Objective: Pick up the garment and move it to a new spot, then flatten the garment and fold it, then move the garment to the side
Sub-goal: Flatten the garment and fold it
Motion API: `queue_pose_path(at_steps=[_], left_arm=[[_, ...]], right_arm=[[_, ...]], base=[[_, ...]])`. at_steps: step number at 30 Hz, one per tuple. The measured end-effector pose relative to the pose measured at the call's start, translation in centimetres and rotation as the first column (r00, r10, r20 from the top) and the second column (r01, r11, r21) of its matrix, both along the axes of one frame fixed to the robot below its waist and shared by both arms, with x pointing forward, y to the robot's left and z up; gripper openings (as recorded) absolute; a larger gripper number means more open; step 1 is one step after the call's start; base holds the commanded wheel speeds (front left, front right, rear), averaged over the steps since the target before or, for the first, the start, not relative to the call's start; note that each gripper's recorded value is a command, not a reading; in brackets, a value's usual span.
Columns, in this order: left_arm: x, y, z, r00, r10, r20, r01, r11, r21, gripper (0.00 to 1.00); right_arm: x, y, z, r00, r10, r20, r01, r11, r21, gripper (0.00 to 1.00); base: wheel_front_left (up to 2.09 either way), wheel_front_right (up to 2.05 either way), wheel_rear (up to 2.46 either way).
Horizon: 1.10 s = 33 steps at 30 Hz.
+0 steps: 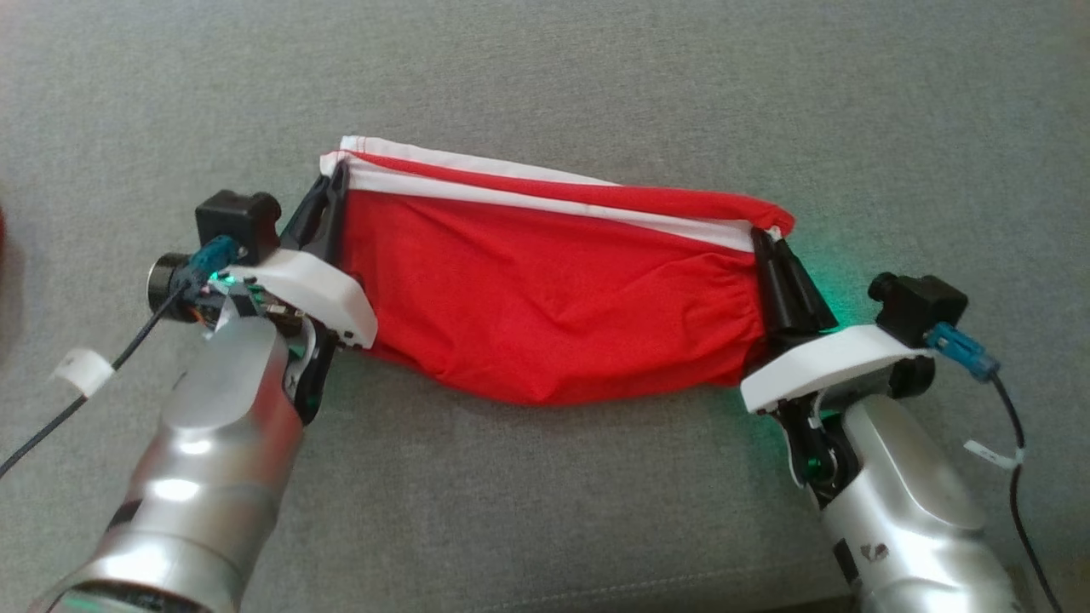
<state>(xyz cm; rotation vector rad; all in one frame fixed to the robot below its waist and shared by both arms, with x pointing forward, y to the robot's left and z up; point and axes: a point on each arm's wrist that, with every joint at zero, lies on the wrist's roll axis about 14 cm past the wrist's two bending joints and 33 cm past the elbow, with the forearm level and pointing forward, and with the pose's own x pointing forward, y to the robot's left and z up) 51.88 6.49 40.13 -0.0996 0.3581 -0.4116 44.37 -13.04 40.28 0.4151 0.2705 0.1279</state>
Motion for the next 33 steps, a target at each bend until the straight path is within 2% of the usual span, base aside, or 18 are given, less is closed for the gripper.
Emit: queue_pose_path(at_steps=[1, 2, 3, 8, 12, 16, 22, 33], left_arm=[[0.1, -0.1, 0.0, 1.0, 0.001, -0.003, -0.001, 1.0, 0.003, 0.39], [0.2, -0.1, 0.0, 1.0, 0.003, -0.001, -0.003, 1.0, 0.003, 0.94], [0.3, -0.2, 0.1, 1.0, 0.004, -0.001, -0.004, 1.0, 0.003, 1.0], [0.1, -0.3, 1.3, 0.999, 0.013, 0.03, -0.013, 1.0, -0.006, 1.0], [-0.4, -0.1, 2.8, 0.998, 0.016, 0.067, -0.015, 1.0, -0.01, 1.0], [-2.7, -0.2, 2.6, 0.998, 0.0, 0.059, 0.0, 1.0, -0.003, 1.0], [-7.4, 0.9, -0.4, 0.995, 0.015, -0.094, -0.012, 0.999, 0.03, 1.0], [-9.1, 0.0, -3.3, 0.959, 0.003, -0.284, 0.006, 1.0, 0.031, 1.0]], right_arm=[[0.0, 0.0, -0.1, 1.0, 0.002, -0.004, -0.002, 1.0, -0.002, 0.64], [0.0, 0.0, -0.1, 1.0, -0.003, -0.002, 0.003, 1.0, 0.001, 1.0], [-0.1, -0.1, -0.1, 1.0, -0.006, -0.004, 0.006, 1.0, 0.002, 1.0], [-0.2, -0.5, 0.5, 1.0, -0.02, 0.011, 0.02, 1.0, 0.004, 1.0], [0.1, -1.0, 2.6, 0.996, -0.032, 0.079, 0.033, 0.999, -0.01, 1.0], [-0.9, -0.9, 4.1, 0.992, -0.023, 0.128, 0.028, 0.999, -0.034, 1.0], [-3.0, -1.3, 6.5, 0.978, -0.011, 0.209, 0.033, 0.994, -0.102, 1.0], [-4.5, -3.3, 7.8, 0.967, -0.061, 0.246, 0.091, 0.99, -0.112, 1.0]], base=[[0.0, 0.0, 0.0], [0.0, 0.0, 0.0], [0.0, 0.0, 0.0], [0.0, 0.0, 0.0], [0.0, 0.0, 0.0], [0.0, 0.0, 0.0], [0.0, 0.0, 0.0], [0.0, 0.0, 0.0]])
